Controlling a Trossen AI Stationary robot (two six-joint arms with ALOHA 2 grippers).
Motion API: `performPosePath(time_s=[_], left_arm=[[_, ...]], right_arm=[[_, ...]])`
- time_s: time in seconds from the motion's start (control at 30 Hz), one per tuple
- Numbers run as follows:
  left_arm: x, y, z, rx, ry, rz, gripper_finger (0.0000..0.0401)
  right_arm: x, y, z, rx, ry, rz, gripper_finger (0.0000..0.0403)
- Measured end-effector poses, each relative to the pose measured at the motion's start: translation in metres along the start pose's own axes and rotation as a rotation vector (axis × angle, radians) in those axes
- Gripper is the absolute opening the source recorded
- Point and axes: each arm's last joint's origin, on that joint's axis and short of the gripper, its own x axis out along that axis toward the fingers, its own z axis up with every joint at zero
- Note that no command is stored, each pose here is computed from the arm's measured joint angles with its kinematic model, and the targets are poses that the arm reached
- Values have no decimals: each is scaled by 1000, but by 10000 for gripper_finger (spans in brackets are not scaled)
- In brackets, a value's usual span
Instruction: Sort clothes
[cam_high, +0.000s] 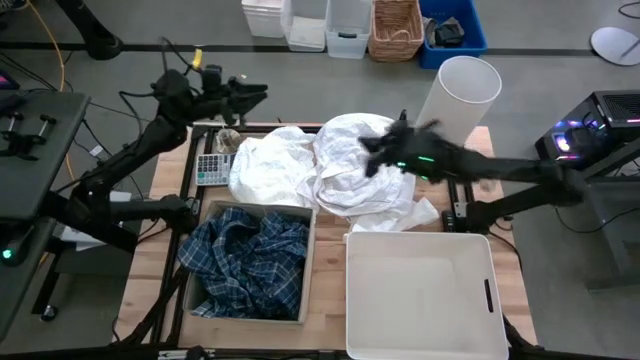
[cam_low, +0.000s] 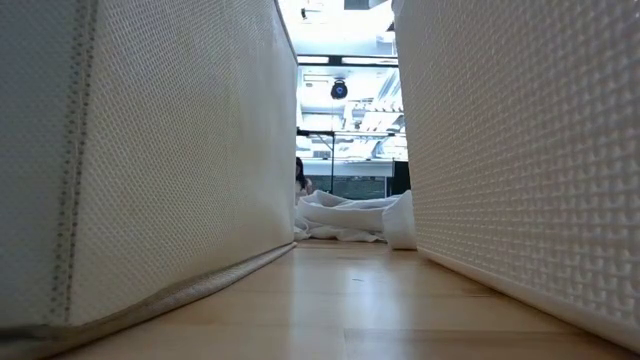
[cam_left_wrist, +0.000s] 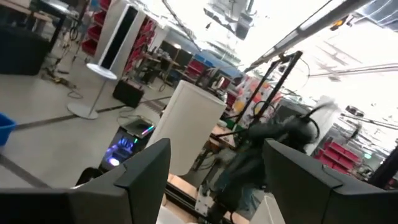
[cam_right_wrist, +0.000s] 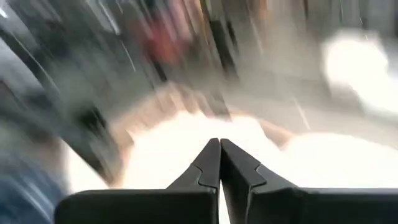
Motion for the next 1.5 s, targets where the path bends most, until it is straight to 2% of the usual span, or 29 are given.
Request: performPosePath(time_s=[0.03, 0.1, 0.2, 0.3, 0.4, 0.53, 0.63, 0.77, 0.93, 1.07, 1.13, 1.2, 1.3, 1.33, 1.4, 1.5], left_arm=[[-2, -1, 1, 8, 1, -11, 245], [-7, -4, 4, 18, 8, -38, 245], [-12, -8, 6, 4, 20, -72, 245], [-15, -11, 8, 10, 19, -86, 245], [-16, -13, 8, 14, 15, -88, 245], [-17, -15, 9, 4, 11, -92, 245], [-17, -15, 9, -7, 11, -92, 245], [-17, -15, 9, -25, 10, -92, 245], [-17, -15, 9, -32, 11, -93, 245], [-17, -15, 9, -31, 10, -93, 245], [-17, -16, 10, -26, 5, -96, 245], [-17, -16, 11, -15, -7, -102, 245], [-18, -19, 15, -9, -37, -125, 245], [-18, -20, 16, -5, -48, -135, 245], [-18, -23, 19, 7, -69, -152, 245], [-19, -24, 21, 24, -88, -167, 245]], right_arm=[[11, -4, -4, -23, 145, -65, 2], [30, -7, -5, -60, 345, -146, 10], [53, -12, -9, -84, 567, -186, 43], [81, -18, -31, -102, 771, -196, 101], [104, -22, -48, -80, 845, -210, 169], [135, -36, -78, -20, 926, -340, 249], [148, -48, -93, 86, 957, -474, 281], [162, -61, -114, 144, 987, -592, 289], [179, -73, -143, 155, 1021, -679, 288], [191, -79, -168, 156, 1135, -649, 285], [194, -79, -178, 127, 1182, -625, 268], [193, -74, -182, 74, 1208, -594, 218], [187, -63, -188, -37, 1258, -555, 70], [185, -61, -190, -80, 1266, -547, 38], [181, -56, -186, -108, 1259, -547, 26], [163, -44, -165, -170, 1281, -569, 13]])
